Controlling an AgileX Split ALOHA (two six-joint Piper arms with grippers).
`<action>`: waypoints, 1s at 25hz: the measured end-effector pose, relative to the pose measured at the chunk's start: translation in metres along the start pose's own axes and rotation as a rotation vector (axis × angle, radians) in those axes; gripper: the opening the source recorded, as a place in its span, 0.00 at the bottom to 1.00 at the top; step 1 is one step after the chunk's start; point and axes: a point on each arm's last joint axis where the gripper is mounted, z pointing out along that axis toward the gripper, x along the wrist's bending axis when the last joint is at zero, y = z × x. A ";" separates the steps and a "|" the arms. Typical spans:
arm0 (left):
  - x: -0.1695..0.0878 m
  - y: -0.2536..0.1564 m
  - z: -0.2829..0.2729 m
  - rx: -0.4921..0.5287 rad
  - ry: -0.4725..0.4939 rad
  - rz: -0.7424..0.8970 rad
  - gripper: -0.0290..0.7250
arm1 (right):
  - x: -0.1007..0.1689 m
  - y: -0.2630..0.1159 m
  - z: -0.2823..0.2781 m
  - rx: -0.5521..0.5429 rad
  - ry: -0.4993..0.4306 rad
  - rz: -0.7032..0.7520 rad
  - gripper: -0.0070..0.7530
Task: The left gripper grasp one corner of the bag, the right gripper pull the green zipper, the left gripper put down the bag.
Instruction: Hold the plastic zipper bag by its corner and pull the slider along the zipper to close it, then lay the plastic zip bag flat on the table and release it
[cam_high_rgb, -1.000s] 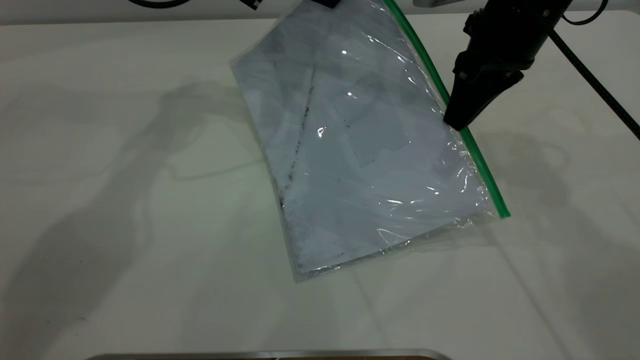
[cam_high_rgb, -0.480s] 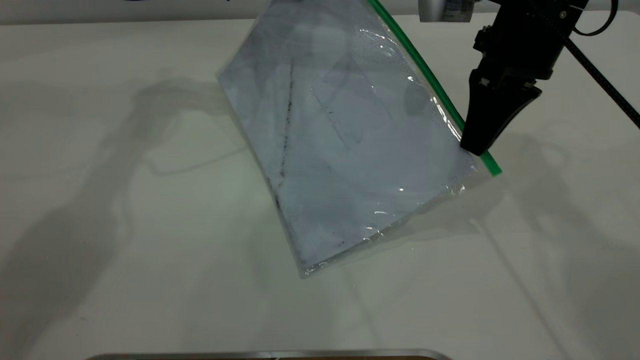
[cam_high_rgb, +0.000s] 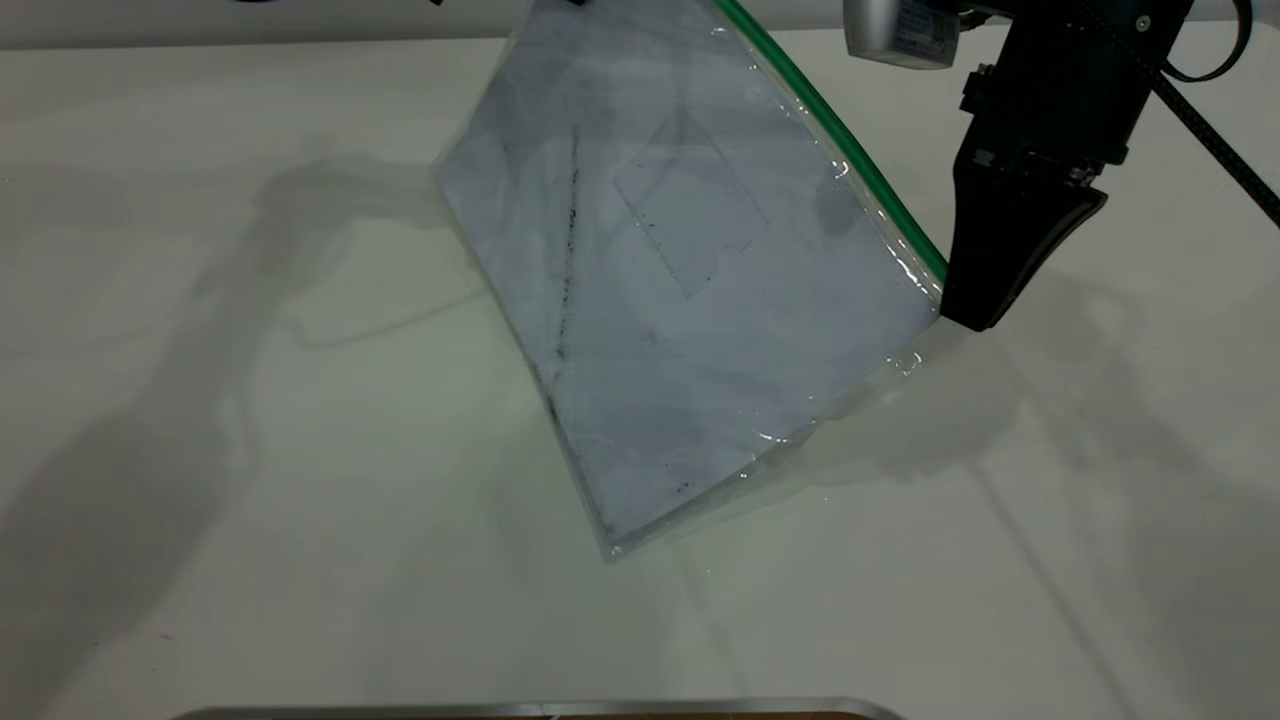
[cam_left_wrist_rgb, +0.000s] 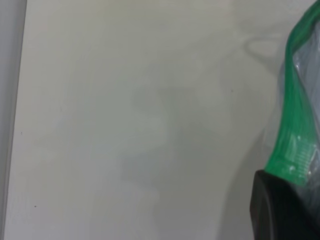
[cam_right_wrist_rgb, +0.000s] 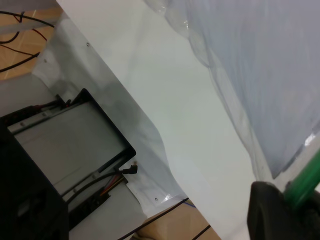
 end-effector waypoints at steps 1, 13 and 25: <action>0.000 0.000 0.000 0.001 0.000 -0.001 0.11 | 0.000 0.000 0.000 0.000 0.000 0.002 0.09; -0.003 -0.003 -0.002 0.020 -0.036 -0.028 0.11 | -0.007 0.004 0.000 -0.055 -0.067 0.020 0.42; -0.004 0.006 0.010 0.079 -0.026 -0.315 0.43 | -0.023 0.017 -0.005 -0.207 -0.241 0.010 0.65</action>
